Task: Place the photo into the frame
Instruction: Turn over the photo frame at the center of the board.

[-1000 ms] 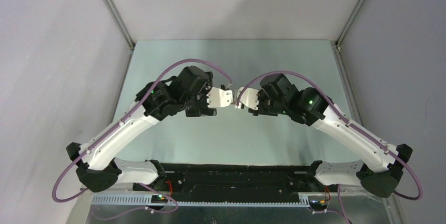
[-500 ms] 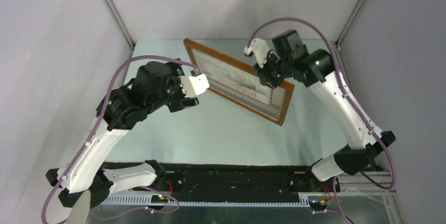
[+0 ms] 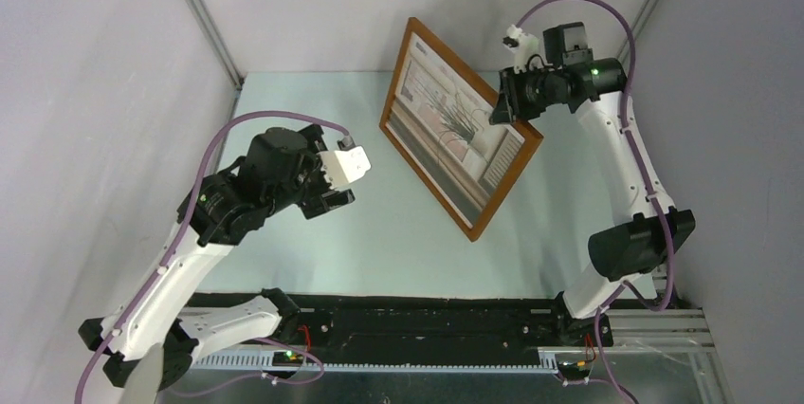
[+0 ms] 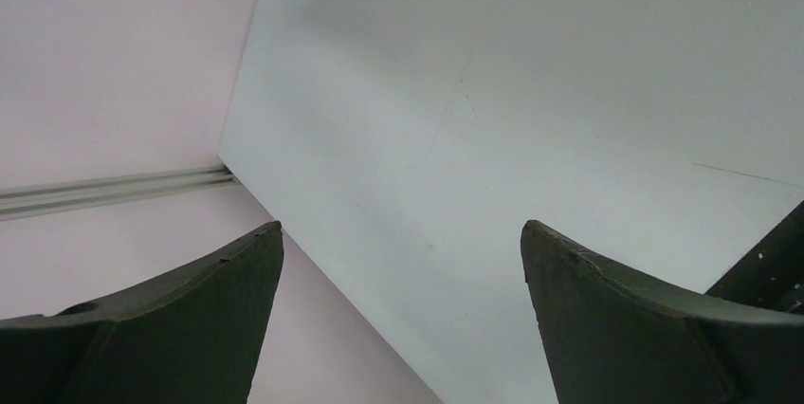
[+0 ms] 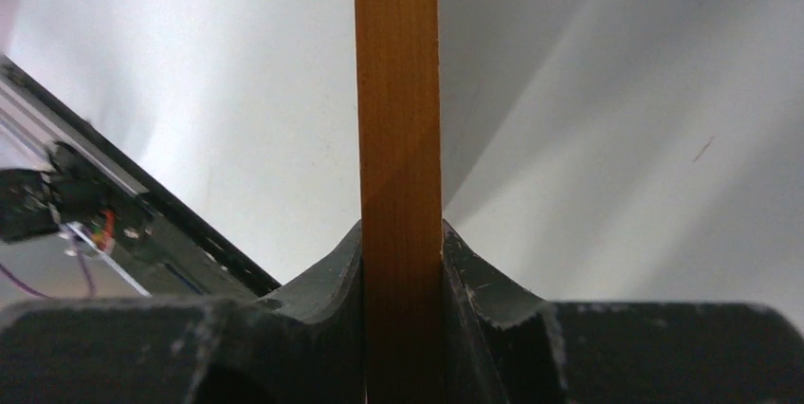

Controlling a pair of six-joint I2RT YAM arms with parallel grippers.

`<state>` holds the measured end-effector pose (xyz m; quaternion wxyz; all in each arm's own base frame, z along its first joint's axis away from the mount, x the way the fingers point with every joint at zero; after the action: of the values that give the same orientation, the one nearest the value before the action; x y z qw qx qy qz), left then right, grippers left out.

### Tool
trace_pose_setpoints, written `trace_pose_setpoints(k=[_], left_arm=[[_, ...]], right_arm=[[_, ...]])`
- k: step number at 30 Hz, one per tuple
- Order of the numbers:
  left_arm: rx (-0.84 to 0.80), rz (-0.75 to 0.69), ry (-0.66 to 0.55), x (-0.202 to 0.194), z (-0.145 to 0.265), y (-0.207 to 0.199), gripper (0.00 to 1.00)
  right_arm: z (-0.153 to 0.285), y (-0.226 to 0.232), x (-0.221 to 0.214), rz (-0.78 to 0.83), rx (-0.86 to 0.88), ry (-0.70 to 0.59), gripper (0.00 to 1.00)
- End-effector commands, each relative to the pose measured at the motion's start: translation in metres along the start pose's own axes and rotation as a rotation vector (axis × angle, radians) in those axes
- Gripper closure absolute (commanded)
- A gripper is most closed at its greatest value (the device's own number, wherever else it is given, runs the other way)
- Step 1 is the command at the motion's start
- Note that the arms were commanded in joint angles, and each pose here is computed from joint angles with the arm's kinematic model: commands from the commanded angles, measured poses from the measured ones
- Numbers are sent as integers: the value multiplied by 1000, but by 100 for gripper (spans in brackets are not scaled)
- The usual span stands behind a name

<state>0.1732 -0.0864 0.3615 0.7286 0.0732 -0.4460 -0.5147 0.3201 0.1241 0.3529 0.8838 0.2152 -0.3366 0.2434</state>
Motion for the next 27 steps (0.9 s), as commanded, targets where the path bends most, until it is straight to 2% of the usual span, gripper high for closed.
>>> trace_pose_setpoints(k=[1, 6, 18, 27], left_arm=[[7, 46, -38, 3, -1, 0, 0], [-13, 50, -36, 4, -8, -3, 0], [-48, 69, -20, -2, -29, -12, 0], [-76, 100, -11, -7, -44, -18, 0]], right_arm=[[7, -12, 16, -150, 65, -173, 100], [2, -23, 0, -288, 133, -220, 100], [-17, -35, -40, -400, 150, -303, 100], [-46, -41, -90, -493, 163, -347, 100]])
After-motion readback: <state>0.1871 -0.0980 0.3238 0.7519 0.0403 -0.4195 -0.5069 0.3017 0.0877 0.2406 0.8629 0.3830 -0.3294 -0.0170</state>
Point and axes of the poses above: each gripper's point midway between its finger pads, its own z axis back along the fingers, its own y axis along the line the jaws close on, x = y × z, the point moved 7 cm from there along z, back along the fingers, and after that the axes turned 3 degrees about z, right-handed, at the moved point
